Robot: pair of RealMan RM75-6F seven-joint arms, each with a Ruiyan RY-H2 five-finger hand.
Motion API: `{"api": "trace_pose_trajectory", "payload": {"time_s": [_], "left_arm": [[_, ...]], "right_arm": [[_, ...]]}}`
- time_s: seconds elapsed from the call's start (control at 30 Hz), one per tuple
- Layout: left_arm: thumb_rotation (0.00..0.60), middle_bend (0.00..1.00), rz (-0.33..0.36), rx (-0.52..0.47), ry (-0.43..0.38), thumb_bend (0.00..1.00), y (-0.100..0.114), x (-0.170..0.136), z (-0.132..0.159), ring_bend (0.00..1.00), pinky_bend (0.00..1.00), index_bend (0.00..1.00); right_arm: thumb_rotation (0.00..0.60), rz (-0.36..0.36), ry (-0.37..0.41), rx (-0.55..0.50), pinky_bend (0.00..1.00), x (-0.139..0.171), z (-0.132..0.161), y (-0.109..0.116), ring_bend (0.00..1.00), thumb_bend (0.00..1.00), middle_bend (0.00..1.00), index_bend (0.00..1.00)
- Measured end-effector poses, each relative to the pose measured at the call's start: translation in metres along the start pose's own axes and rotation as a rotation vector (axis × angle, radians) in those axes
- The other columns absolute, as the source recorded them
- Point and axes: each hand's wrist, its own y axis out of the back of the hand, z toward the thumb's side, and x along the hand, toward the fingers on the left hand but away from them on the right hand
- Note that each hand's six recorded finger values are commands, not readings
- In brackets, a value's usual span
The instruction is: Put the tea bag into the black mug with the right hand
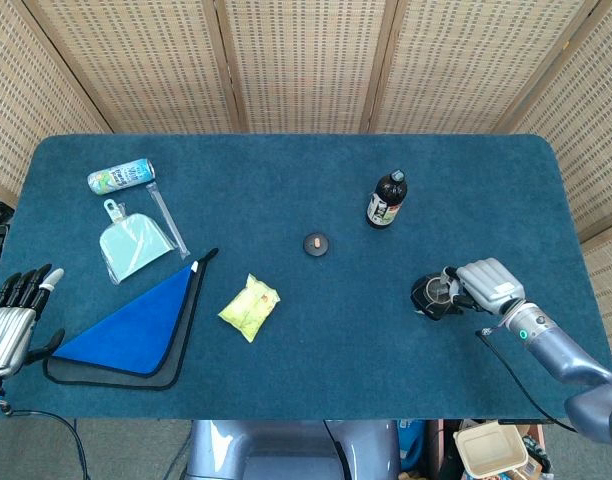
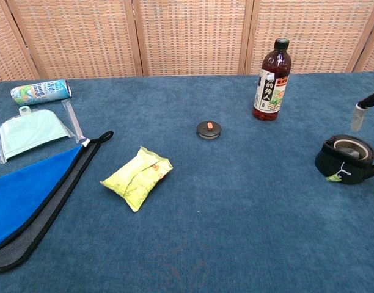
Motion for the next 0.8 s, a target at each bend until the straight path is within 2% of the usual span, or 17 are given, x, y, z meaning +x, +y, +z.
{"api": "trace_pose_trajectory", "payload": {"time_s": [0.2, 0.33, 0.4, 0.57, 0.67, 0.8], "left_arm": [[0.6, 0.0, 0.006, -0.002, 0.004, 0.38, 0.001, -0.001, -0.001, 0.0, 0.0, 0.0], [0.6, 0.0, 0.008, -0.005, 0.009, 0.38, 0.001, -0.001, -0.002, 0.0, 0.0, 0.0], [0.6, 0.0, 0.009, -0.008, 0.014, 0.38, 0.001, -0.002, -0.004, 0.0, 0.0, 0.0], [0.6, 0.0, 0.02, -0.017, 0.026, 0.38, 0.001, -0.005, -0.007, 0.0, 0.0, 0.0], [0.6, 0.0, 0.032, -0.026, 0.031, 0.38, 0.001, -0.007, -0.008, 0.0, 0.0, 0.0], [0.6, 0.0, 0.045, -0.041, 0.04, 0.38, 0.0, -0.011, -0.01, 0.0, 0.0, 0.0]], "right_arm": [[0.0, -0.079, -0.004, -0.009, 0.97, 0.01, -0.001, 0.014, 0.98, 1.0, 0.92, 0.34], [0.0, -0.141, -0.012, -0.021, 0.89, 0.017, -0.003, 0.023, 0.85, 0.99, 0.79, 0.34], [0.0, -0.179, -0.019, -0.031, 0.86, 0.022, -0.004, 0.027, 0.78, 0.91, 0.72, 0.33], [0.0, -0.304, -0.053, -0.068, 0.74, 0.037, -0.011, 0.035, 0.61, 0.64, 0.57, 0.29], [0.0, -0.383, -0.093, -0.099, 0.63, 0.049, -0.017, 0.036, 0.48, 0.57, 0.45, 0.23], [0.0, -0.455, -0.159, -0.14, 0.47, 0.068, -0.026, 0.03, 0.32, 0.55, 0.33, 0.18]]}}
